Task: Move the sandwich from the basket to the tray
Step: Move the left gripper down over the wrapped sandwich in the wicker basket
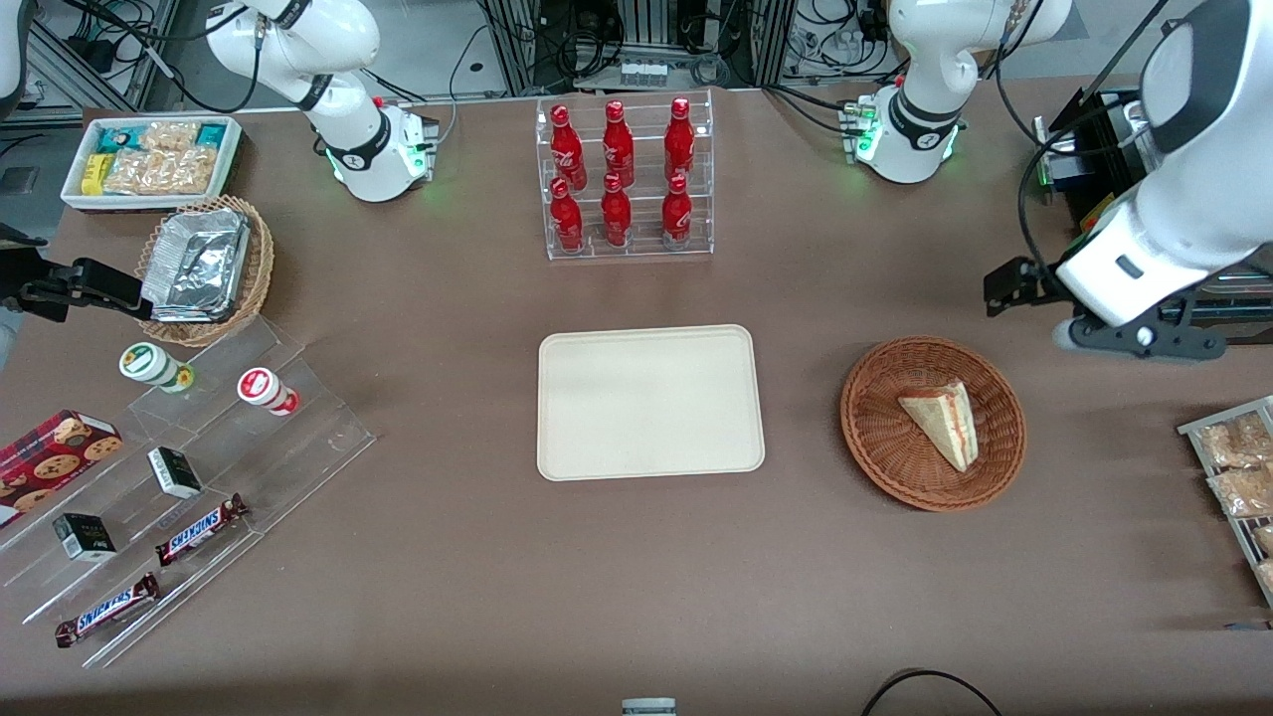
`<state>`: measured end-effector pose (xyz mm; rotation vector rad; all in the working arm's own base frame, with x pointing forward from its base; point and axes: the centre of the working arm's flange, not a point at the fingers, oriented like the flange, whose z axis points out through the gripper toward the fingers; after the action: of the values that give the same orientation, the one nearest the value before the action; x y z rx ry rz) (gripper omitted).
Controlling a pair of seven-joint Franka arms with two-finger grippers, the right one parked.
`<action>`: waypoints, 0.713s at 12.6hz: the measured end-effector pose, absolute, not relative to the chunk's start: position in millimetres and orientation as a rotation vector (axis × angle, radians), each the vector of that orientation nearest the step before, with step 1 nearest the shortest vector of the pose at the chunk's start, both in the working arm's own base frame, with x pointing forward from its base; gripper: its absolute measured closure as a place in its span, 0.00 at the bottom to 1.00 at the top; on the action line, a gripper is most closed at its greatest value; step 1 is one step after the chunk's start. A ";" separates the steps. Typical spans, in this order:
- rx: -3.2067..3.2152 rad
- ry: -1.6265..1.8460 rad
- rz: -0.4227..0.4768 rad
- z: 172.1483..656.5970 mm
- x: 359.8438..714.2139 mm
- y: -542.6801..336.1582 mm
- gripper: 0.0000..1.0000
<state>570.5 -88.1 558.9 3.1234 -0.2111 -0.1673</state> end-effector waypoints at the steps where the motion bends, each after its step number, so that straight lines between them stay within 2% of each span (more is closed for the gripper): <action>1: 3.125 -0.211 -0.179 539.2 573.0 -88.2 0.00; 4: 3.129 -0.197 -0.172 467.8 574.2 -83.1 0.00; 9: 3.132 -0.138 -0.033 346.9 549.7 -59.6 0.00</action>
<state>549.7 -59.6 346.9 3.1319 -0.1376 -0.0333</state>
